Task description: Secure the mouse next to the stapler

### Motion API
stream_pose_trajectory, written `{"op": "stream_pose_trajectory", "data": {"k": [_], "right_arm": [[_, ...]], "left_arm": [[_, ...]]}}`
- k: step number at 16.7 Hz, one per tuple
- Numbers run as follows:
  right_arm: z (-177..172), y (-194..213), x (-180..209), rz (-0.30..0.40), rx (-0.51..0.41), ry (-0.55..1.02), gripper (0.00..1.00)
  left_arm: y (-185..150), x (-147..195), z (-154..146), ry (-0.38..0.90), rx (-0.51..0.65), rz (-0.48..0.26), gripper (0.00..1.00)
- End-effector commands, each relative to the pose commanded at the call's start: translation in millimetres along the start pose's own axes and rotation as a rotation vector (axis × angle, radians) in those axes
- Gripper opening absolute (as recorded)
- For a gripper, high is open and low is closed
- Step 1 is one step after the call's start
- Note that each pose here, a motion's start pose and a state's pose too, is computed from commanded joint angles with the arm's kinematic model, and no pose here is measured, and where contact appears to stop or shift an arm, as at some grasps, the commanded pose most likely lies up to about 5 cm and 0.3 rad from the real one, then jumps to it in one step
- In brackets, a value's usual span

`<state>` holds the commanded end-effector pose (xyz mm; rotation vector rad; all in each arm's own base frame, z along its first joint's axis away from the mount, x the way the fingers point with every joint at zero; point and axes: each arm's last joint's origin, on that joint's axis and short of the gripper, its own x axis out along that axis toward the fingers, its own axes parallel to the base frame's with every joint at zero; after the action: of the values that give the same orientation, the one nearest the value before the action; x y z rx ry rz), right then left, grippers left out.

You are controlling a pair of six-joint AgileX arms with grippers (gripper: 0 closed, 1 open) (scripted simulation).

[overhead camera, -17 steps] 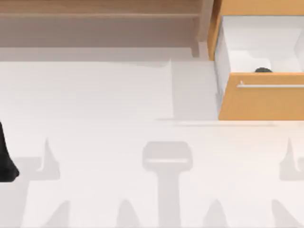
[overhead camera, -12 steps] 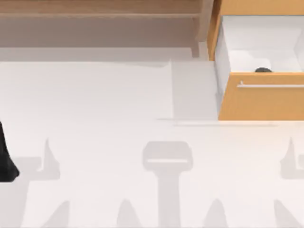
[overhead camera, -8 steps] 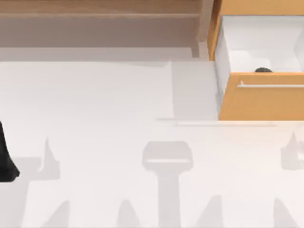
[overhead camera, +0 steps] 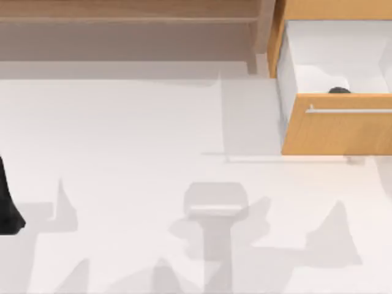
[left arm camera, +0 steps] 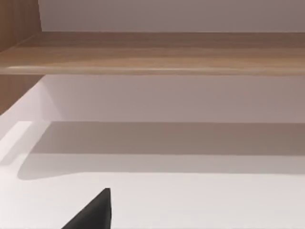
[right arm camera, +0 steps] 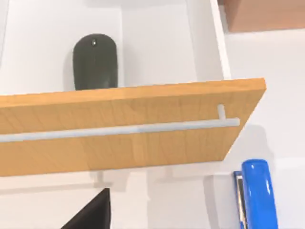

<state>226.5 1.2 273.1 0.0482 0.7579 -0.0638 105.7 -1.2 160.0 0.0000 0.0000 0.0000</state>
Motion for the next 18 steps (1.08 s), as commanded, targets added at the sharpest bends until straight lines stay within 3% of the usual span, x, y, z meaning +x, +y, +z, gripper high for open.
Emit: {"op": "stream_pose_trajectory", "data": {"k": [5, 8, 14, 18], "right_arm": [[75.3, 31.0, 66.9, 0.034, -0.021, 0.263, 1.00], [100.0, 53.1, 118.2, 0.039, -0.043, 0.396, 1.00], [100.2, 82.6, 212.6, 0.022, -0.077, 0.623, 1.00], [92.5, 86.4, 249.1, 0.016, -0.077, 0.700, 1.00]], "left_arm": [[0.0, 0.0, 0.0, 0.000, 0.000, 0.000, 1.00], [0.0, 0.0, 0.0, 0.000, 0.000, 0.000, 1.00], [0.0, 0.0, 0.0, 0.000, 0.000, 0.000, 1.00], [0.0, 0.0, 0.0, 0.000, 0.000, 0.000, 1.00]]}}
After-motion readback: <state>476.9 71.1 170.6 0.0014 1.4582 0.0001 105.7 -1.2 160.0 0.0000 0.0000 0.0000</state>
